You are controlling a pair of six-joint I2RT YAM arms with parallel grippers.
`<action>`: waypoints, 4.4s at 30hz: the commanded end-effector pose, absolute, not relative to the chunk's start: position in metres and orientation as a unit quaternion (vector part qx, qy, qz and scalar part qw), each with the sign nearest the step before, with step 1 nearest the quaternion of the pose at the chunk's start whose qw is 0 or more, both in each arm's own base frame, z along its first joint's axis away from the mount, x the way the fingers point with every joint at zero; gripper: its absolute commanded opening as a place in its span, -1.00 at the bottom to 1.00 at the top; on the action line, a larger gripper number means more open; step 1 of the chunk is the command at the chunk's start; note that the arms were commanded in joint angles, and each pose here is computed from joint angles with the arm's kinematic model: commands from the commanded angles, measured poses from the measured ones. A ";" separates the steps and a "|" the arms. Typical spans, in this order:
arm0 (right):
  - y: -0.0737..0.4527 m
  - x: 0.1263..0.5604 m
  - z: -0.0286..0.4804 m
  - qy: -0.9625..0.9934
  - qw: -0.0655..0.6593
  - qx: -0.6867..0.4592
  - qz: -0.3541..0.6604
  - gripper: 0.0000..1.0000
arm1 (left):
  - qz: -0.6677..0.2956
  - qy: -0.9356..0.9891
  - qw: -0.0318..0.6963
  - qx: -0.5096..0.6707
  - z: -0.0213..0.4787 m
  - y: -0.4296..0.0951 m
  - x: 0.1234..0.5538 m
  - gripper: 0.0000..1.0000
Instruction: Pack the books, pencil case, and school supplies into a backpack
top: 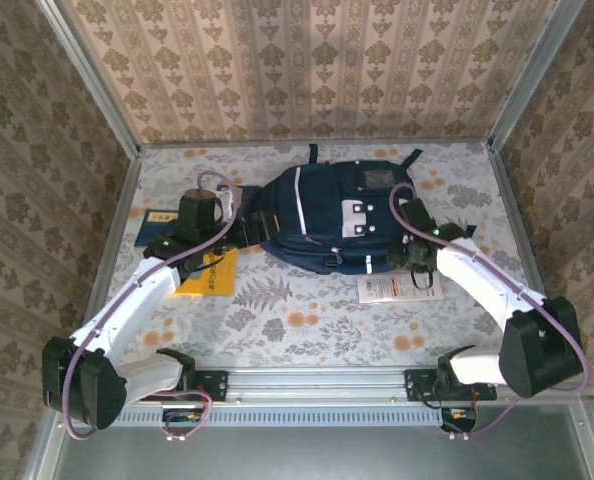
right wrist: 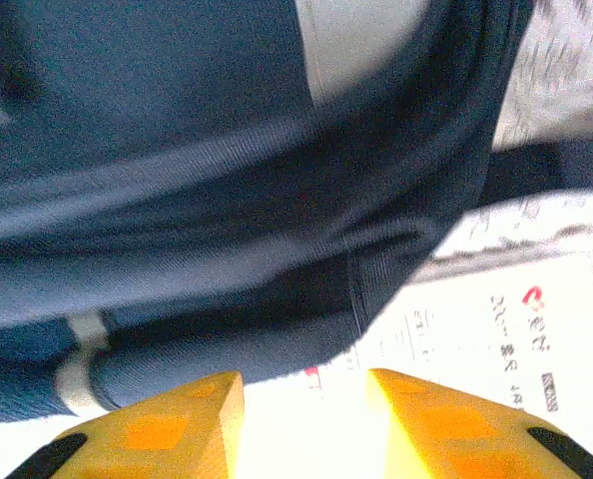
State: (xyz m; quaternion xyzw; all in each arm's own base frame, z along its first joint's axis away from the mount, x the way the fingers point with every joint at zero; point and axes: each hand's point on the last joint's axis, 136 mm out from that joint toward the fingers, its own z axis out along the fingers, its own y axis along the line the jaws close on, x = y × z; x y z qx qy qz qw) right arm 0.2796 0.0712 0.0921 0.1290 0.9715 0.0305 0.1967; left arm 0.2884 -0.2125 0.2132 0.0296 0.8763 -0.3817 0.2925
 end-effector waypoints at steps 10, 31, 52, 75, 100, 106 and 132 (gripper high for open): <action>0.090 0.276 0.047 0.960 0.200 0.181 0.075 -0.33 | -0.390 0.875 0.282 0.054 0.207 -0.240 0.279 0.95; 0.150 0.232 0.015 0.965 0.129 0.164 0.160 -0.31 | -0.364 0.903 0.213 0.085 0.135 -0.273 0.242 0.95; 0.226 0.212 0.048 0.935 0.133 0.067 0.322 -0.23 | -0.338 0.922 0.175 0.073 0.103 -0.253 0.210 0.97; 0.076 0.182 0.063 0.964 0.181 0.189 0.057 -0.07 | -0.349 0.926 0.087 0.115 0.071 -0.282 0.195 0.99; 0.129 0.169 0.013 0.959 0.078 0.182 0.205 -0.09 | -0.375 0.913 0.002 0.159 0.043 -0.325 0.182 0.96; 0.126 0.172 0.009 0.959 0.083 0.183 0.198 -0.09 | -0.396 0.903 0.001 0.168 0.052 -0.332 0.181 0.95; 0.124 0.178 -0.010 0.958 0.079 0.195 0.193 -0.12 | -0.541 0.831 -0.007 0.131 0.102 -0.346 0.189 0.57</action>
